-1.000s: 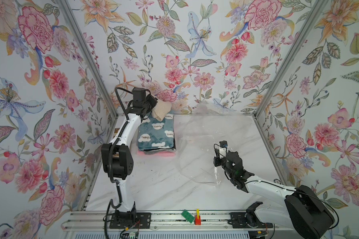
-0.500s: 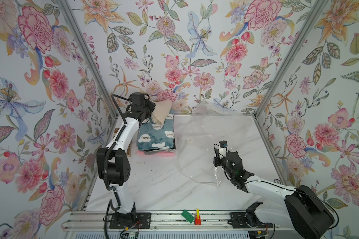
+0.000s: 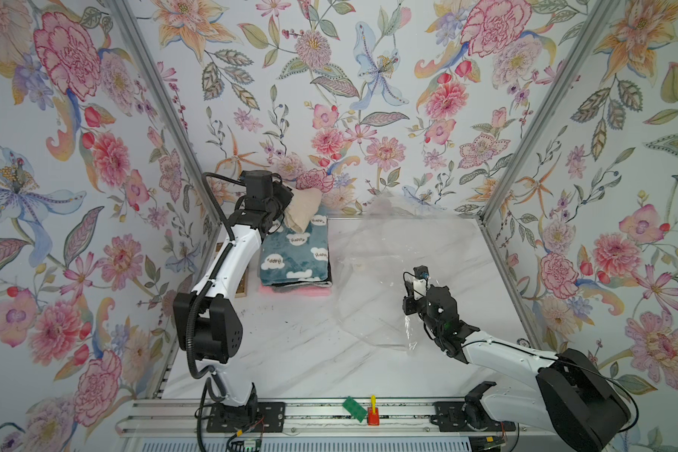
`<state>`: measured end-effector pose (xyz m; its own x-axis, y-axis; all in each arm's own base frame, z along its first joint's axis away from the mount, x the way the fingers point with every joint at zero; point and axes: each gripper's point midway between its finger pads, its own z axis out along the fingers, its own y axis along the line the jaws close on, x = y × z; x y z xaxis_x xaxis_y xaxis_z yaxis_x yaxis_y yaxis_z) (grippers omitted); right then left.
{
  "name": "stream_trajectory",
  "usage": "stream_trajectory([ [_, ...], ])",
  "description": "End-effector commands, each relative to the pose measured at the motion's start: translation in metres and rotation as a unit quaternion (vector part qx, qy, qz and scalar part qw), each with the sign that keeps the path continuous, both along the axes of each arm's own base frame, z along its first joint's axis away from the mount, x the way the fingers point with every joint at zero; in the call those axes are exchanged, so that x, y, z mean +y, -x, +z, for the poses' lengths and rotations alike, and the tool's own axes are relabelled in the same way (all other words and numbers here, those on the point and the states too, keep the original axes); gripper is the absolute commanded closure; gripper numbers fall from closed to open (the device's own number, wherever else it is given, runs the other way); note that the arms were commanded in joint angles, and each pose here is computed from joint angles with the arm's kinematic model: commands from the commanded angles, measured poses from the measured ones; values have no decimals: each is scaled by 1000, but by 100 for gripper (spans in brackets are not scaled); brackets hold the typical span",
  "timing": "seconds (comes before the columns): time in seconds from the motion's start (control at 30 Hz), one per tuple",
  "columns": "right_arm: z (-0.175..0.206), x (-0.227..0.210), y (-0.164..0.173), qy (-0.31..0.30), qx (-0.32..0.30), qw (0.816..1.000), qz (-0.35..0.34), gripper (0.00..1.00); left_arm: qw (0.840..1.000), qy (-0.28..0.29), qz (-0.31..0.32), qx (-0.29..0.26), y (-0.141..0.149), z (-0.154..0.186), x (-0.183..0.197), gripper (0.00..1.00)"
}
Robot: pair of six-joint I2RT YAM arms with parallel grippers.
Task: Take the blanket out of the vacuum bag
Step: Place the blanket at the center of the board.
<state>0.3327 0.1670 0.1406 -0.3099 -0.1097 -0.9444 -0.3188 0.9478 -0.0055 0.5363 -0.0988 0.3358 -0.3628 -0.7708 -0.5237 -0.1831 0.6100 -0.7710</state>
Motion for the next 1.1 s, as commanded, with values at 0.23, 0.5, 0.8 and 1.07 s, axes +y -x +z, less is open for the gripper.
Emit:
stream_trajectory([
  [0.23,8,9,-4,-6,-8,1000,13,100,1000,4,10,0,50,-4,-12,100],
  [0.5,7,10,-4,-4,-6,1000,16,100,994,81,43,55,88,-77,-8,100],
  [0.8,4,14,-5,-2,0,1000,20,100,982,122,104,96,110,-113,-5,100],
  [1.07,4,15,-5,-1,2,1000,22,100,974,199,83,66,108,-83,-29,100],
])
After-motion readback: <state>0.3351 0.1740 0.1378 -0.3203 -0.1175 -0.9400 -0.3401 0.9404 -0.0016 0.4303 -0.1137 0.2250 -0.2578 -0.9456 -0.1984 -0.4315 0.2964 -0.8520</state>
